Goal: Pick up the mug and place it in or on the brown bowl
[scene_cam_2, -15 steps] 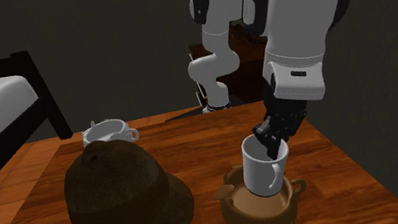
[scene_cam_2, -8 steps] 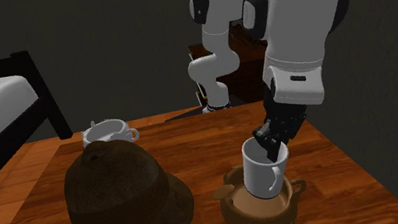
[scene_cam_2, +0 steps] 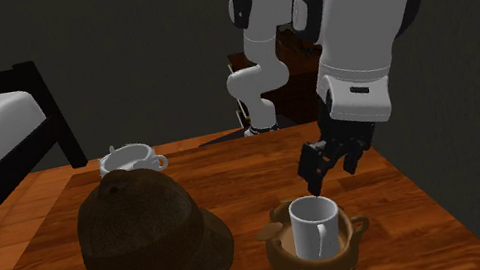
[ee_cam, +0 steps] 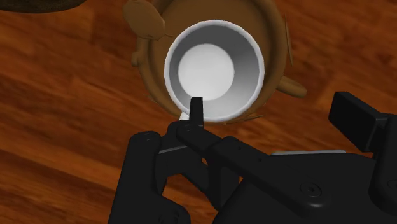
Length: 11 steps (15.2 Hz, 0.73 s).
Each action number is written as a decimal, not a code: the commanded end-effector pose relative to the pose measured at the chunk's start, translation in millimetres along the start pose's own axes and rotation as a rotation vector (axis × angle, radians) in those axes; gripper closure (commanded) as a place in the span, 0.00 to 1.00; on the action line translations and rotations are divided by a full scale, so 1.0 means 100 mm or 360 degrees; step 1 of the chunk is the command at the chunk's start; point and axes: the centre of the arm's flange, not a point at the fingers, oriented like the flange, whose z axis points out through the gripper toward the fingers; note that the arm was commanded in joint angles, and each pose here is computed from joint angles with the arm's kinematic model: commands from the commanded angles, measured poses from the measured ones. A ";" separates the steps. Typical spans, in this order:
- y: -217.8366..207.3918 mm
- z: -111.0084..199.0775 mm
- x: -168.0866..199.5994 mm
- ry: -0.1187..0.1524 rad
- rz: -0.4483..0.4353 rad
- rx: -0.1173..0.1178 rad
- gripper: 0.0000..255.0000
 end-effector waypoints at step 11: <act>0.00 -0.44 0.01 0.0000 0.0000 0.0000 0.00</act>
